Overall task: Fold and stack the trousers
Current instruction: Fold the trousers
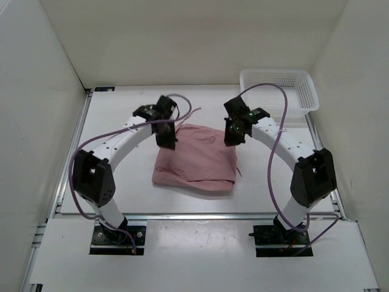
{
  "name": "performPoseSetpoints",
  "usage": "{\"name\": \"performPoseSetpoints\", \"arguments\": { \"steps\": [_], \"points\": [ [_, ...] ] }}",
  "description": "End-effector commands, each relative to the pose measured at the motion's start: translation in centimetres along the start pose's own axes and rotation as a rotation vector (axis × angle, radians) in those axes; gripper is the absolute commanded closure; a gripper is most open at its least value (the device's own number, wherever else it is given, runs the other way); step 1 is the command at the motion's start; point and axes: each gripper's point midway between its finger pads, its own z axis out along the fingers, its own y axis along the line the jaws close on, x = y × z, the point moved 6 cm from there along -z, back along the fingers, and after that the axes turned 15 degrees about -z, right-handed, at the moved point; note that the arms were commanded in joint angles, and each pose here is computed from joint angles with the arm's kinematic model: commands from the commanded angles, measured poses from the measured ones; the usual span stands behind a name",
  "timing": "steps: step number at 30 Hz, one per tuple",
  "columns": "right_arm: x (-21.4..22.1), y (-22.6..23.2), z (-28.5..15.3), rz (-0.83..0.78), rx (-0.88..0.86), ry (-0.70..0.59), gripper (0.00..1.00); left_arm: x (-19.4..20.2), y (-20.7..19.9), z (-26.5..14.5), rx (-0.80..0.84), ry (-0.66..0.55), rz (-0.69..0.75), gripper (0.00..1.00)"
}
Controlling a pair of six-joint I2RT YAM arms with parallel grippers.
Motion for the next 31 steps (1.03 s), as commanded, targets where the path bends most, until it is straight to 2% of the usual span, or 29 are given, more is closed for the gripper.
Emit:
{"name": "performPoseSetpoints", "arguments": {
  "steps": [1,3,4,5,6,8,10,11,14,17,24,27,31],
  "points": [
    [-2.4,-0.8,-4.6,0.003,0.066,-0.105,0.88,-3.1,-1.4,-7.4,0.097,-0.14,0.038,0.88],
    [-4.2,-1.7,-7.4,0.04,0.066,-0.197,0.74,-5.0,-1.5,-9.9,0.1,-0.209,0.039,0.87],
    [-4.6,-2.2,-8.3,0.046,0.068,-0.226,0.61,-5.4,-1.3,-11.1,0.104,-0.238,0.029,0.86],
    [-4.9,-3.8,-9.1,0.067,0.1,-0.252,0.34,-6.0,-0.5,-12.1,0.095,-0.26,0.015,0.82],
    [-5.0,-4.6,-10.9,0.09,0.117,-0.298,0.26,-6.7,-0.4,-13.7,0.122,-0.303,0.01,0.78],
    [-4.7,-7.3,-12.5,0.128,0.178,-0.325,0.15,-7.0,0.8,-16.2,0.149,-0.361,-0.015,0.48],
    [-4.1,-8.9,-14.8,0.16,0.219,-0.38,0.12,-7.7,1.9,-18.1,0.185,-0.422,-0.054,0.13],
    [-3.4,-10.3,-15.2,0.192,0.269,-0.38,0.11,-7.5,2.5,-19.7,0.213,-0.467,-0.066,0.0],
    [-1.1,-12.3,-17.0,0.236,0.353,-0.393,0.08,-6.9,4.4,-21.8,0.24,-0.529,-0.094,0.0],
    [1.0,-14.3,-18.0,0.287,0.452,-0.414,0.08,-5.9,7.2,-23.3,0.193,-0.609,-0.187,0.0],
    [2.7,-15.3,-18.2,0.341,0.453,-0.403,0.06,-3.4,12.7,-27.0,0.103,-0.825,-0.37,0.0],
    [3.6,-15.3,-17.9,0.35,0.462,-0.389,0.06,-3.1,13.7,-27.3,0.071,-0.851,-0.42,0.0],
    [4.2,-15.2,-18.7,0.346,0.457,-0.46,0.09,-2.7,14.5,-27.2,0.02,-0.851,-0.437,0.0]
  ]
}}
